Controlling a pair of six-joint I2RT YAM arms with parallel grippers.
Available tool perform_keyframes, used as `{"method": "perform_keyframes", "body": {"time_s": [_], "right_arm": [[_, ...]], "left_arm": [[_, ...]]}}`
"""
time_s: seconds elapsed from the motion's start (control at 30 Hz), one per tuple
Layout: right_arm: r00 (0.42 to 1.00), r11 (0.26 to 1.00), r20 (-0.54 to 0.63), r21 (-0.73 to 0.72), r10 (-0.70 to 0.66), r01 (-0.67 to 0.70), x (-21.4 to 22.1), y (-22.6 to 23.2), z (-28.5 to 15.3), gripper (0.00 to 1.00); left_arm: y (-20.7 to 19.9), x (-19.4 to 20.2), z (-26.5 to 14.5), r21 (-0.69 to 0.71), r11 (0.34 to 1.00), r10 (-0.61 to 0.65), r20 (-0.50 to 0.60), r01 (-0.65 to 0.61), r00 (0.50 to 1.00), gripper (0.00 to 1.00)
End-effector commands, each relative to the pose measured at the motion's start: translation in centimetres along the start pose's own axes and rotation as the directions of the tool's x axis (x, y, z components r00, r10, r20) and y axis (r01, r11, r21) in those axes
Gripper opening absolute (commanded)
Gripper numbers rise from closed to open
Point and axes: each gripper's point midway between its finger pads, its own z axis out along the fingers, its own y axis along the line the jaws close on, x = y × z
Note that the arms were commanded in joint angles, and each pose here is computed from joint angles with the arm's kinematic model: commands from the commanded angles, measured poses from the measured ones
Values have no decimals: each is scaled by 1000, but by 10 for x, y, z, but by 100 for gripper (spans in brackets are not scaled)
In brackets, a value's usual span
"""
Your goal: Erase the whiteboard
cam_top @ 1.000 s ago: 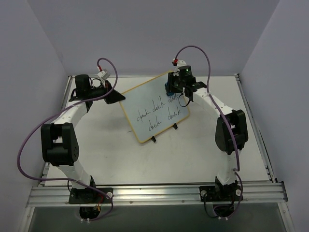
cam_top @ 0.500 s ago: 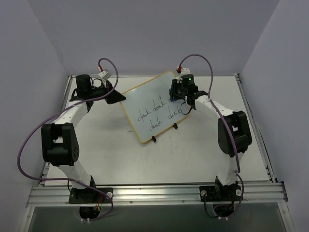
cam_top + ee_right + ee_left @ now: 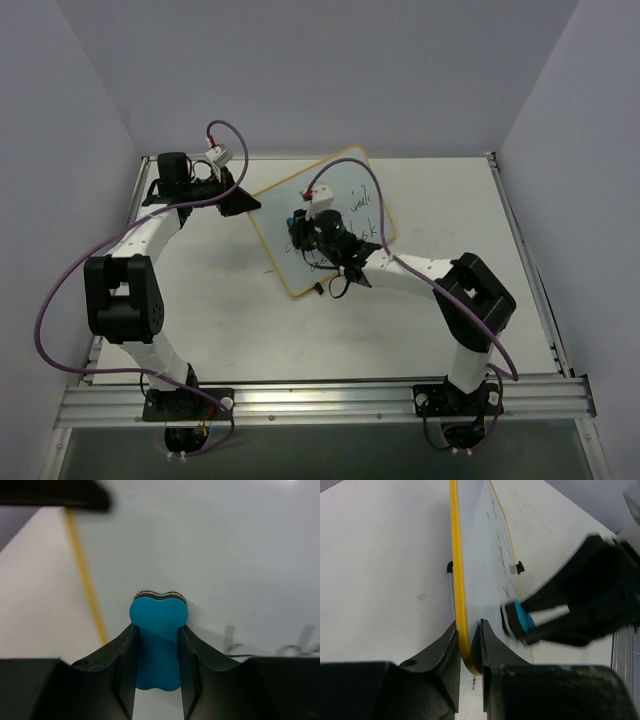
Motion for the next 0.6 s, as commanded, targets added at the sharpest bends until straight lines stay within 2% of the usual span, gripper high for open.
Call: {"method": "perform_keyframes", "body": {"time_s": [0.0, 0.17, 0.33, 0.47, 0.57], "right_arm": [[992, 998, 126, -62, 11, -3, -11, 66, -3, 0], [994, 1000, 113, 10, -8, 7, 3, 70, 16, 0], [993, 992, 120, 129, -8, -7, 1, 17, 16, 0], [991, 971, 132, 238, 4, -36, 6, -52, 3, 0], [990, 952, 139, 305, -10, -33, 3, -82, -4, 0]], "left_arm": [[-22, -29, 0, 79, 968, 235, 48, -238, 971, 2], [-22, -27, -1, 77, 968, 236, 42, -239, 971, 2], [-21, -28, -2, 74, 967, 240, 42, -243, 970, 2], [-18, -29, -2, 74, 968, 236, 41, -238, 971, 2], [-18, -28, -1, 76, 968, 235, 37, -237, 971, 2]]}}
